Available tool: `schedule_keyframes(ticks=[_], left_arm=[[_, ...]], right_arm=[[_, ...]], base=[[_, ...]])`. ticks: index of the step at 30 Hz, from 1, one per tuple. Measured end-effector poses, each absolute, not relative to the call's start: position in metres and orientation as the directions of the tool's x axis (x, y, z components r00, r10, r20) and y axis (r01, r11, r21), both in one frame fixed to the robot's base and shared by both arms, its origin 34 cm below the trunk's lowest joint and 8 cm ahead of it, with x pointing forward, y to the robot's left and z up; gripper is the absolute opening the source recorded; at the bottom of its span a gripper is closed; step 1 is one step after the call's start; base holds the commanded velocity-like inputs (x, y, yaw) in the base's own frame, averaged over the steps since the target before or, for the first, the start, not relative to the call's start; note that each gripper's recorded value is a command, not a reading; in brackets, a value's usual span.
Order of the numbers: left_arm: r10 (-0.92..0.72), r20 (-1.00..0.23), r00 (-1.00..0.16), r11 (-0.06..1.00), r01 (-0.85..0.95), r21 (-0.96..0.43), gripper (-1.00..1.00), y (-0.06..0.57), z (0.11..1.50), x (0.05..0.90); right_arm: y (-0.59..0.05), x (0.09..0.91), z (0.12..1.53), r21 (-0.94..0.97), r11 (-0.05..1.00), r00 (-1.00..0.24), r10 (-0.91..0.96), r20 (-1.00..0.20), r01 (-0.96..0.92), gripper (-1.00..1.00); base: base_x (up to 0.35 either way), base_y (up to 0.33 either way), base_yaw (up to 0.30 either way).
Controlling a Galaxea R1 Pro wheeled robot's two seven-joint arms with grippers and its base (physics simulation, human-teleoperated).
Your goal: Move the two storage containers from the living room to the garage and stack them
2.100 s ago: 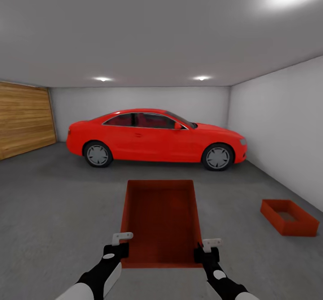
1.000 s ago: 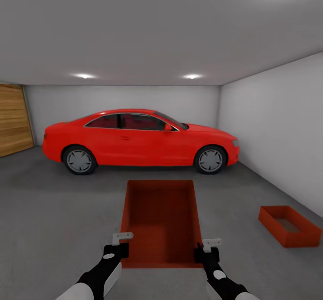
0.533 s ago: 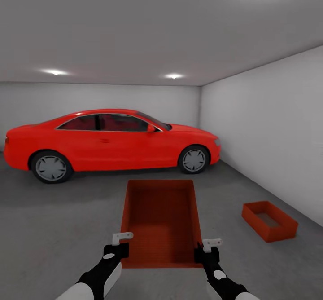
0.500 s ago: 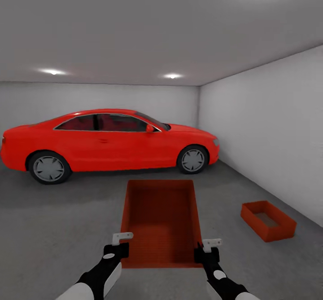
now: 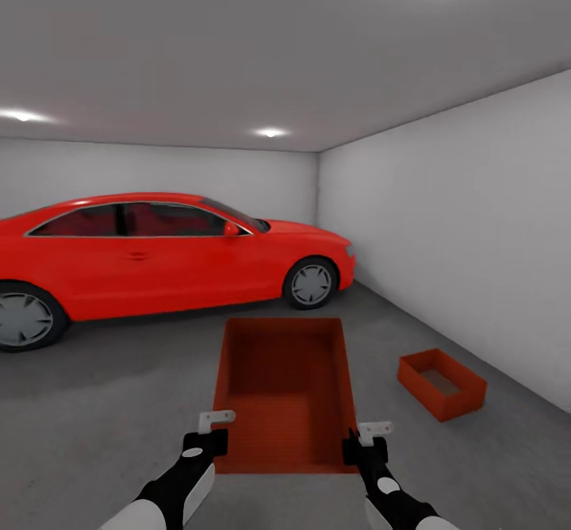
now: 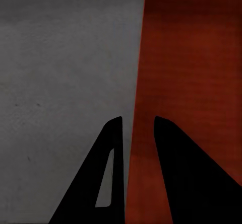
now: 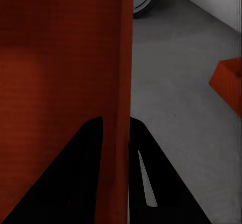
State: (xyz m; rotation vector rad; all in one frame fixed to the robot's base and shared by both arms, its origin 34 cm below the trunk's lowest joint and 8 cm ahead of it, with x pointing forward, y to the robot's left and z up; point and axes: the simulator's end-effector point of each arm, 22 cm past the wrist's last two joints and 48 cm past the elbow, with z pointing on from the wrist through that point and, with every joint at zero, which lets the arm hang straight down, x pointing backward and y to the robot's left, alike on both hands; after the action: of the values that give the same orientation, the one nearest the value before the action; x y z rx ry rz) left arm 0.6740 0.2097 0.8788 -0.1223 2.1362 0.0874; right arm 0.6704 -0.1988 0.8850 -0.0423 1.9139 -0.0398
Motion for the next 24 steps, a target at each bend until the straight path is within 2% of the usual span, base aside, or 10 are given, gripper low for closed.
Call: schedule_keyframes(ticks=[24], left_arm=[[-0.053, -0.844, -0.534, 0.992, -0.122, 0.014, -1.00, 0.2098, 0.8792, 0.6743]], right_arm=[[-0.1987, 0.6705, 0.8852, -0.048, 0.999, -0.336, -0.048, -0.941, -0.010, -1.00]], base=[[0.321, 0.111, -0.283]])
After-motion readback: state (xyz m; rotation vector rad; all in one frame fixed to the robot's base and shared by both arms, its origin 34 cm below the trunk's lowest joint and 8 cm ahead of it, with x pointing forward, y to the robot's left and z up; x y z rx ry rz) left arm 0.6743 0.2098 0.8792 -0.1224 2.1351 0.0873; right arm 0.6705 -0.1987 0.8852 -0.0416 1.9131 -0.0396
